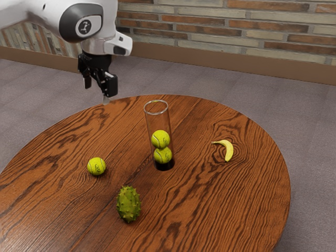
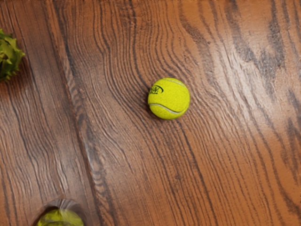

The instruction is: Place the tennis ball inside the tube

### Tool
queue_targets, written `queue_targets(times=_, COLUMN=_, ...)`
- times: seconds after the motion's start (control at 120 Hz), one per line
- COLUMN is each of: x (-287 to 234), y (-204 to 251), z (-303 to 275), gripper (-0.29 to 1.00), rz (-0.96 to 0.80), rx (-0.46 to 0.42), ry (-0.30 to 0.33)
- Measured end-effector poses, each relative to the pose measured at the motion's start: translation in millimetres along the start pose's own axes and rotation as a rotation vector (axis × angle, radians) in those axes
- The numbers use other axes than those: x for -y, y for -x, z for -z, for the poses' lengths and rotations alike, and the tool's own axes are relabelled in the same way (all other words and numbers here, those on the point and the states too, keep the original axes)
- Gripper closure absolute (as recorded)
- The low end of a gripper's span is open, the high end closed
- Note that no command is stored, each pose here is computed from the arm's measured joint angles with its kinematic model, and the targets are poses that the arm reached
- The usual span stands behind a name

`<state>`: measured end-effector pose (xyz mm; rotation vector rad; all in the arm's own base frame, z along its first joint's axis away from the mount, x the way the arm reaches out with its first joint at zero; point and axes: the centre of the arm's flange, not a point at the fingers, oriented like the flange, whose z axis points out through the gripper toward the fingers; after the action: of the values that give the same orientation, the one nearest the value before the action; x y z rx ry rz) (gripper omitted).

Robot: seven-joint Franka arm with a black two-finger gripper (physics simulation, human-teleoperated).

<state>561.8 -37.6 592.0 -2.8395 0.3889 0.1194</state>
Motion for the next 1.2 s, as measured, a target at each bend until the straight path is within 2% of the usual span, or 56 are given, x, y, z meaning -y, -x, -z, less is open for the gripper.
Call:
queue_targets(times=0.075, x=6, y=1, z=-6, gripper=0.00, rz=-0.012, rx=0.012, ry=0.002)
queue_targets(times=0.25, x=-3, y=0, z=-74, gripper=0.00, rz=-0.077, rx=0.124, ry=0.031)
queue_targets(times=0.45, x=1, y=-4, z=-160, gripper=0.00, rz=-0.092, rx=0.220, ry=0.128)
queue_targets(times=0.75, x=29, y=-23, z=-242, gripper=0.00, rz=-0.052, rx=0.120, ry=0.190)
queue_targets(times=0.925, x=54, y=-25, z=-295, gripper=0.00, rz=-0.010, rx=0.113, ry=0.235)
queue_targets(times=1.2, x=70, y=-35, z=-349, gripper=0.00, rz=0.022, rx=0.057, ry=0.268)
